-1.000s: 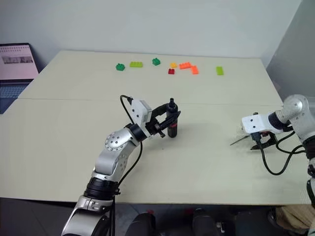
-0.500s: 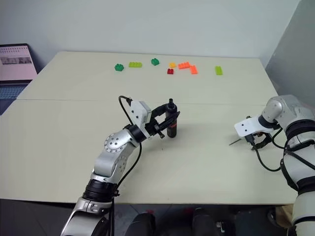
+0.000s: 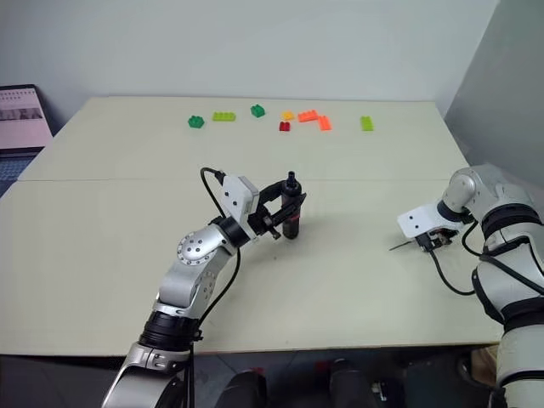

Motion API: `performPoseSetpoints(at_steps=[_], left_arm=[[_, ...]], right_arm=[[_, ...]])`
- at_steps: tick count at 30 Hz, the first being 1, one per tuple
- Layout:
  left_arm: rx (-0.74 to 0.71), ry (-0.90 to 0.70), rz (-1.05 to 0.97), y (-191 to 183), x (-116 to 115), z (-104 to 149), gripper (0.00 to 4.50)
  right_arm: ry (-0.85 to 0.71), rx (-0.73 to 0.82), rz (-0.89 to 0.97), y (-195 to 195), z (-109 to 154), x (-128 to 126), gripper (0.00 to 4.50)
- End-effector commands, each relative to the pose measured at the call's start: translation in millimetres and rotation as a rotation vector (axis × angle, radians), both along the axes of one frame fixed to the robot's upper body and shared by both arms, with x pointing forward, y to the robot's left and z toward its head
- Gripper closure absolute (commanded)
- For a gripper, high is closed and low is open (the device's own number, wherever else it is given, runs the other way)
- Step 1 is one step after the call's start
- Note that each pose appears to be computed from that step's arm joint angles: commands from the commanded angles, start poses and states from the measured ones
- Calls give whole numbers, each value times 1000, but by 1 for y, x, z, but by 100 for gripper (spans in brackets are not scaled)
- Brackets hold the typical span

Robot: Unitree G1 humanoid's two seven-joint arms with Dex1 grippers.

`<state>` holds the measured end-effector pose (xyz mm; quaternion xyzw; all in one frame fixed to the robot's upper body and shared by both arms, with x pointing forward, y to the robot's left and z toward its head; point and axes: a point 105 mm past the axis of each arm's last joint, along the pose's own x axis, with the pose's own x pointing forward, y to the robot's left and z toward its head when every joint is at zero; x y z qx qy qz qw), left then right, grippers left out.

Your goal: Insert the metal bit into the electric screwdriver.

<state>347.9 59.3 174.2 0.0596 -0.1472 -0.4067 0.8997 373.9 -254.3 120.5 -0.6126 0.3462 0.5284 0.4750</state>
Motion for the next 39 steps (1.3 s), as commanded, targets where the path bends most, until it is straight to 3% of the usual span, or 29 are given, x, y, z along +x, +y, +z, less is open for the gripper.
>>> performPoseSetpoints(at_steps=[1,5,16,23,29,35,39], left_arm=[[-11,-54,-21,-5,-7,14,284],[-5,-54,-26,-5,-7,13,284],[13,-58,-36,-5,-5,12,284],[-31,-51,62,7,9,19,284],[-99,-72,200,24,22,34,284],[-130,-92,261,28,23,43,284],[-153,-97,262,23,19,50,284]], right_arm=[[-26,36,12,10,6,5,354],[-12,56,3,12,9,5,443],[6,130,-14,12,23,0,450],[-120,797,-83,68,97,17,450],[-84,1411,-197,106,145,-2,450],[-82,1728,-274,137,170,-25,450],[-69,1839,-303,152,181,-33,450]])
